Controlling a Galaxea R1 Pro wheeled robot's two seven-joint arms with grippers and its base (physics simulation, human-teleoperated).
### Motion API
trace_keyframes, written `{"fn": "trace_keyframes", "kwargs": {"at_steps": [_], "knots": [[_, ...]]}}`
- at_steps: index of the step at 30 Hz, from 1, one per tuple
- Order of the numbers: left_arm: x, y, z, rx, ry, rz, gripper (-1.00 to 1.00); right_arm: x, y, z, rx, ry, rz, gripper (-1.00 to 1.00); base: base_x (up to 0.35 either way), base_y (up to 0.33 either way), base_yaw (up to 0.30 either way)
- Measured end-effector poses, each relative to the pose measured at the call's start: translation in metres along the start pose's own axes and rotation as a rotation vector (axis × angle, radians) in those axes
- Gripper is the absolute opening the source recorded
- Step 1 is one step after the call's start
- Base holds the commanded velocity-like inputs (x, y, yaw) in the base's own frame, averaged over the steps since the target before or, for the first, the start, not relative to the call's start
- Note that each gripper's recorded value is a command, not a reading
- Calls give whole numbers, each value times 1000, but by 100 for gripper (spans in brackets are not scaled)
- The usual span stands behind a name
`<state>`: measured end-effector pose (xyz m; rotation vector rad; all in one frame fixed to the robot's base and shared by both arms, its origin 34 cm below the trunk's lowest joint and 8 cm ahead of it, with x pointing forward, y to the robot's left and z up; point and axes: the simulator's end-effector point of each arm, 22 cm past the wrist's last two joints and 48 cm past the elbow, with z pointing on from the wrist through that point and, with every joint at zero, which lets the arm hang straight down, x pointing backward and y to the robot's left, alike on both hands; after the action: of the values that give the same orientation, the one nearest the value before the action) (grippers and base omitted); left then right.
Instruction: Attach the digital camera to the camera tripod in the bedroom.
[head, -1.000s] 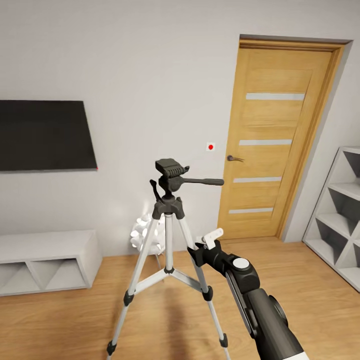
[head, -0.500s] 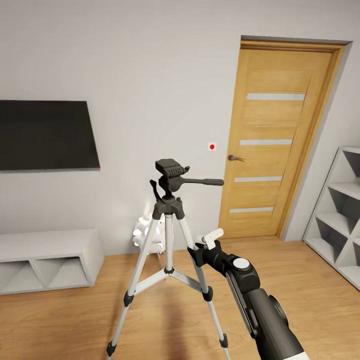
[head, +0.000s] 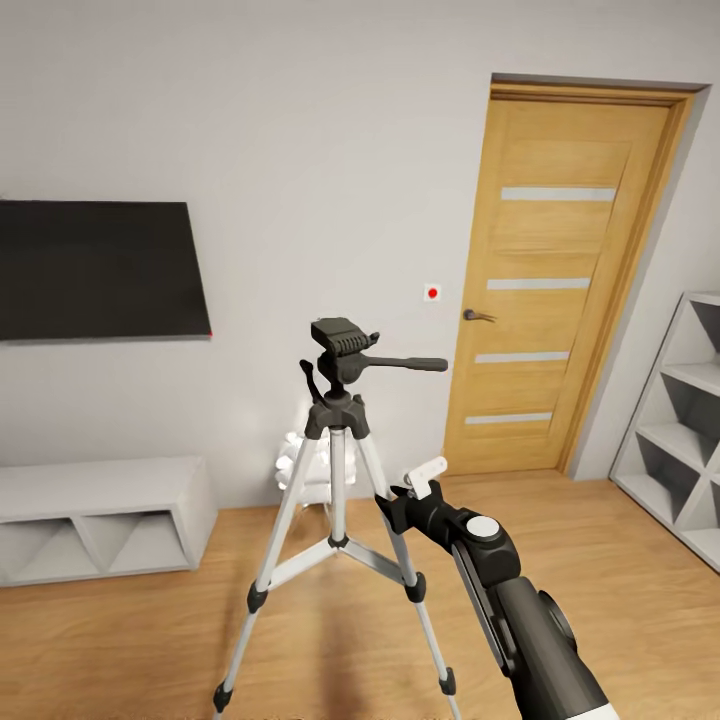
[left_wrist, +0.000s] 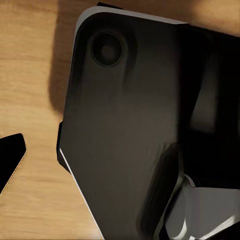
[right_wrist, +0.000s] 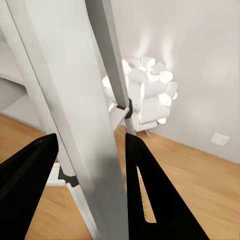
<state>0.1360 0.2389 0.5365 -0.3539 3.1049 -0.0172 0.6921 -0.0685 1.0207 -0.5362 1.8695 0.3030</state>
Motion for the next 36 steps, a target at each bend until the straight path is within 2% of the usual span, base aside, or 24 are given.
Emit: {"fn": "trace_keyframes", "kwargs": {"at_steps": [11, 36], "knots": [[0, -1, 0, 1, 0, 0, 100, 0, 1, 0, -2, 0, 1, -100, -97, 228, 0], [0, 0, 0, 0, 1, 0, 100, 0, -1, 0, 7, 0, 0, -100, -5, 10, 0]]}}
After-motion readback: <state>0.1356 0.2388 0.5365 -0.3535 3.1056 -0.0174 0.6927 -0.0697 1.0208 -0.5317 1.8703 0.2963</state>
